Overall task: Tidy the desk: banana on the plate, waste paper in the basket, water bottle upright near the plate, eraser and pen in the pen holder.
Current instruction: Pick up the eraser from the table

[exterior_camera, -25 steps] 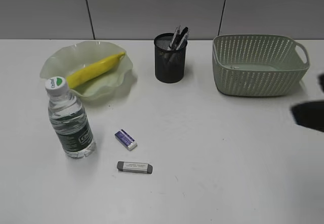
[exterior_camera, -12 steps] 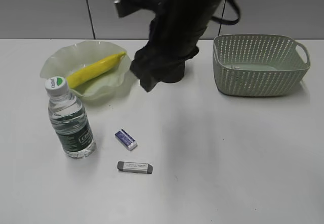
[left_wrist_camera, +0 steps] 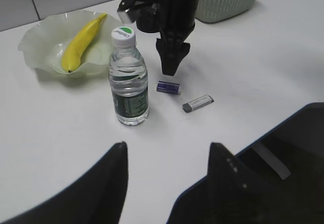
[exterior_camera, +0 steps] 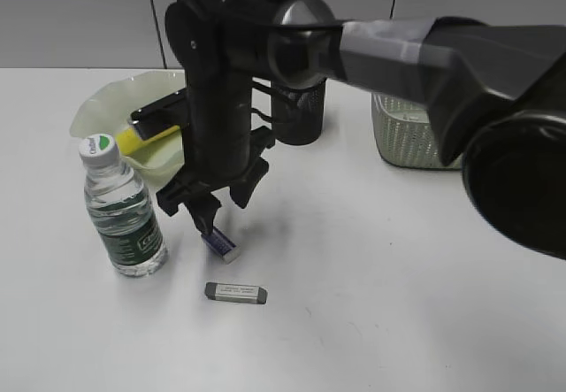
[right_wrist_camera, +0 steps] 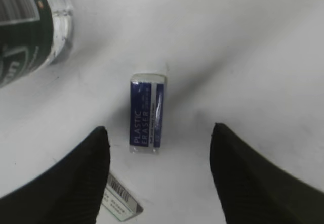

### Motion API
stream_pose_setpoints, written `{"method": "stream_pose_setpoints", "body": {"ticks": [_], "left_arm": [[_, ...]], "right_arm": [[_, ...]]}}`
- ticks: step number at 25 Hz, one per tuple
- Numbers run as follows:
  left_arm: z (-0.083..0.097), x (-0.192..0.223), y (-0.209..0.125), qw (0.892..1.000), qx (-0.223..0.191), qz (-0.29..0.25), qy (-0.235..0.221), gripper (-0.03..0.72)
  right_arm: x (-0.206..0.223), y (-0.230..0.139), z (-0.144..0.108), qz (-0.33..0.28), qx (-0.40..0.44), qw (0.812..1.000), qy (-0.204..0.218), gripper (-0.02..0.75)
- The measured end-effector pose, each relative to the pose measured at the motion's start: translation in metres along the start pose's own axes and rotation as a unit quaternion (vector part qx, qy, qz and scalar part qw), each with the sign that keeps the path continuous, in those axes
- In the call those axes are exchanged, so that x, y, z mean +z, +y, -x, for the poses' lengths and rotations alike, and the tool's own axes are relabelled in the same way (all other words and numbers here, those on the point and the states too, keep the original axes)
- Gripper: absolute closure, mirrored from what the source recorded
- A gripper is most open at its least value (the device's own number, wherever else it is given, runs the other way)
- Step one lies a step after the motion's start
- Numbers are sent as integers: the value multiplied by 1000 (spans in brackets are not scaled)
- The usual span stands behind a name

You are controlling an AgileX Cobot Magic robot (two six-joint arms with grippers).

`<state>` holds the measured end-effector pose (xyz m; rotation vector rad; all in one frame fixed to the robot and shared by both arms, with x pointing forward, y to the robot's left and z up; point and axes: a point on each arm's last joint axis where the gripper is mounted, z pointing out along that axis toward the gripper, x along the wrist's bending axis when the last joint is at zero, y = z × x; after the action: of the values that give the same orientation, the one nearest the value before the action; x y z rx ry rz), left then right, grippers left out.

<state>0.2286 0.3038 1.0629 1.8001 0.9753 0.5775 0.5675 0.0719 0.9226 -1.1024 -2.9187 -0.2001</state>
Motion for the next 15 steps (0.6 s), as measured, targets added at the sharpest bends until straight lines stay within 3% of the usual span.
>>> {"method": "stream_pose_setpoints", "body": {"ticks": [6,11,15], "left_arm": [[0,0,0,1000,0,0,0,306],[0,0,0,1000,0,0,0,306],[0,0,0,1000,0,0,0,306]], "right_arm": [[36,-1,-3,-32,22,999,1,248],[41,-1,-3,-37,27,999,1,365],[45,-2,-4,-42,32,999,9,380]]}}
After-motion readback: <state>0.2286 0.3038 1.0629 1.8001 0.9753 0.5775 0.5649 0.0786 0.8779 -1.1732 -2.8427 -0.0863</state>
